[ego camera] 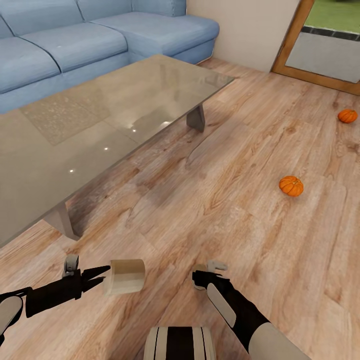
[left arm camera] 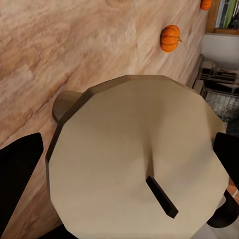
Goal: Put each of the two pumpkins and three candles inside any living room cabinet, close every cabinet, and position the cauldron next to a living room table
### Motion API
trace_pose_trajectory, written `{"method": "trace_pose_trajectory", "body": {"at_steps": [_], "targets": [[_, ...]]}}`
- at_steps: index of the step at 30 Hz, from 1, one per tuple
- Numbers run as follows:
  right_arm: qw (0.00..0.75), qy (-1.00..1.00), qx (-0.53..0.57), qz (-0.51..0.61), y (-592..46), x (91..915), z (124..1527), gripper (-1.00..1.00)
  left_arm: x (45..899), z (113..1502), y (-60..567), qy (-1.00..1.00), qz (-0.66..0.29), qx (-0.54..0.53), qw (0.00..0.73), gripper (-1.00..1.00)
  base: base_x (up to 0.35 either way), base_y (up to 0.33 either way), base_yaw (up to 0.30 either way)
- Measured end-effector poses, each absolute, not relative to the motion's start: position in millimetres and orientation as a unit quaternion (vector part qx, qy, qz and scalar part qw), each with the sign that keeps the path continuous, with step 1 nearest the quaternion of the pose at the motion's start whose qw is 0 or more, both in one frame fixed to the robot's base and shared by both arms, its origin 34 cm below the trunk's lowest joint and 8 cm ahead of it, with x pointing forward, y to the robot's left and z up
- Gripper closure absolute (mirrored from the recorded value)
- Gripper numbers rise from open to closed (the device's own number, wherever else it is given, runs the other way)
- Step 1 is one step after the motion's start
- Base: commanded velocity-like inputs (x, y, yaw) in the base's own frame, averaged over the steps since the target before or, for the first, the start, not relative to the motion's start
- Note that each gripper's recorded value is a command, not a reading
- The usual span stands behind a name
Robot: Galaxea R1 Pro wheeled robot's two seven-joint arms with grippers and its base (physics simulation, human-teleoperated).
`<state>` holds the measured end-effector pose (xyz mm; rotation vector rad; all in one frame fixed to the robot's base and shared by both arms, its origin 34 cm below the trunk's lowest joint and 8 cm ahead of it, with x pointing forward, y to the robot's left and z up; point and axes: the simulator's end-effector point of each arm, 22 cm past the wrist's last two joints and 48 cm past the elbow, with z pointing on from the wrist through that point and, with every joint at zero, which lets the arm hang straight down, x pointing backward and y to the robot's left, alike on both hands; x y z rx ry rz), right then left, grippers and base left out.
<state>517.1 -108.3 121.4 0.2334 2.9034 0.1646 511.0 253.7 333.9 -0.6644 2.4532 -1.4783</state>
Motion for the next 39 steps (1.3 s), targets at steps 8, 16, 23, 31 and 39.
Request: {"method": "trace_pose_trajectory", "body": {"at_steps": [8,16,23,31,39], "targets": [[0.113,0.989,0.081,0.058,-108,518,124,1.0,512,338,254,0.829,-0.502,-0.223,0.104,1.0,0.0,0.0,0.0],[0.126,0.987,0.08,0.058,-109,528,138,1.0,517,352,254,0.828,-0.505,-0.215,0.117,1.0,0.0,0.0,0.0],[0.14,0.985,0.076,0.062,-111,541,155,1.0,520,364,254,0.828,-0.505,-0.206,0.128,1.0,0.0,0.0,0.0],[0.246,0.955,0.085,0.141,-70,610,249,1.0,524,379,255,0.826,-0.507,-0.199,0.142,1.0,0.0,0.0,0.0],[0.245,0.953,0.091,0.152,-75,581,260,1.0,528,393,256,0.824,-0.509,-0.191,0.155,1.0,0.0,0.0,0.0]]}}
